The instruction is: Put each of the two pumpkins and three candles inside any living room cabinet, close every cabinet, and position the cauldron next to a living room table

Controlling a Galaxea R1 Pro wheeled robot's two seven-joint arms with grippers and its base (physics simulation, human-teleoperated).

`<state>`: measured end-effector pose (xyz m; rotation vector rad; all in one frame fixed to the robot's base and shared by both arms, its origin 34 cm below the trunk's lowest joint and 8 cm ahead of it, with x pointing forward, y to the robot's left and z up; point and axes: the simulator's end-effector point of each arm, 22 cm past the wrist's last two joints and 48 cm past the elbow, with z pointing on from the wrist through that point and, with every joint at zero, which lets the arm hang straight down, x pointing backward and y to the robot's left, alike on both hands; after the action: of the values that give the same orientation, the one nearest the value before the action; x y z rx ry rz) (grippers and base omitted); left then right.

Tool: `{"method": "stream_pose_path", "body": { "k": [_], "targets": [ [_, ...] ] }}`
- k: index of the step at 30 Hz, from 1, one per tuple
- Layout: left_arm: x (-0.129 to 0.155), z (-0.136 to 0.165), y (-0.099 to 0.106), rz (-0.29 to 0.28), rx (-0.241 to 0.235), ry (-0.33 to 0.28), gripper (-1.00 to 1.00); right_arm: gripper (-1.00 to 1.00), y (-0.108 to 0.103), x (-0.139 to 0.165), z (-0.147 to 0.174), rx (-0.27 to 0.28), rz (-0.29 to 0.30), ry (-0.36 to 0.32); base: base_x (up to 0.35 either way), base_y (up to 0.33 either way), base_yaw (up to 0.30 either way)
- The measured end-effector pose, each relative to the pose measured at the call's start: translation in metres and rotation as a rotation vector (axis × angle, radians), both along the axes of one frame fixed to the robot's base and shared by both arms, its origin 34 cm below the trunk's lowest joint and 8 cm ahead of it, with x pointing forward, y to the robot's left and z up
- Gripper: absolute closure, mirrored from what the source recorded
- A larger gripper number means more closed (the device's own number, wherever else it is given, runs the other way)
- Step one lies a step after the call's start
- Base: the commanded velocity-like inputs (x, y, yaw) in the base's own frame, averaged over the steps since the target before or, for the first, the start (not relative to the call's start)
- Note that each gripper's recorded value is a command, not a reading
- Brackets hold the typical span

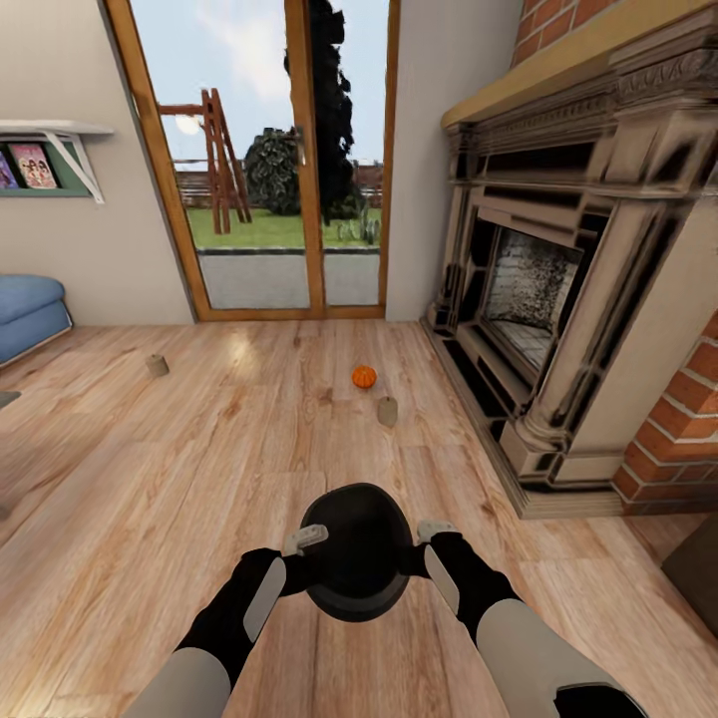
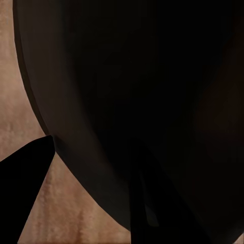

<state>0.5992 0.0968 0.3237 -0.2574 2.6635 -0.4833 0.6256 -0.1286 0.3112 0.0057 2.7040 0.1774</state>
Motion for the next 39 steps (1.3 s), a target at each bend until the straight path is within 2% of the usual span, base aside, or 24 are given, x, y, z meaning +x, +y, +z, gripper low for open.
{"method": "stream_pose_path", "body": {
  "k": [39],
  "targets": [
    [0.0003,0.0002,-0.0001,0.001,-0.001,-0.001,1.00,1.00,0.0000,0.0005,0.0005,-0.001,0.000,-0.002,-0.028,0.000,0.280]
  ]
}}
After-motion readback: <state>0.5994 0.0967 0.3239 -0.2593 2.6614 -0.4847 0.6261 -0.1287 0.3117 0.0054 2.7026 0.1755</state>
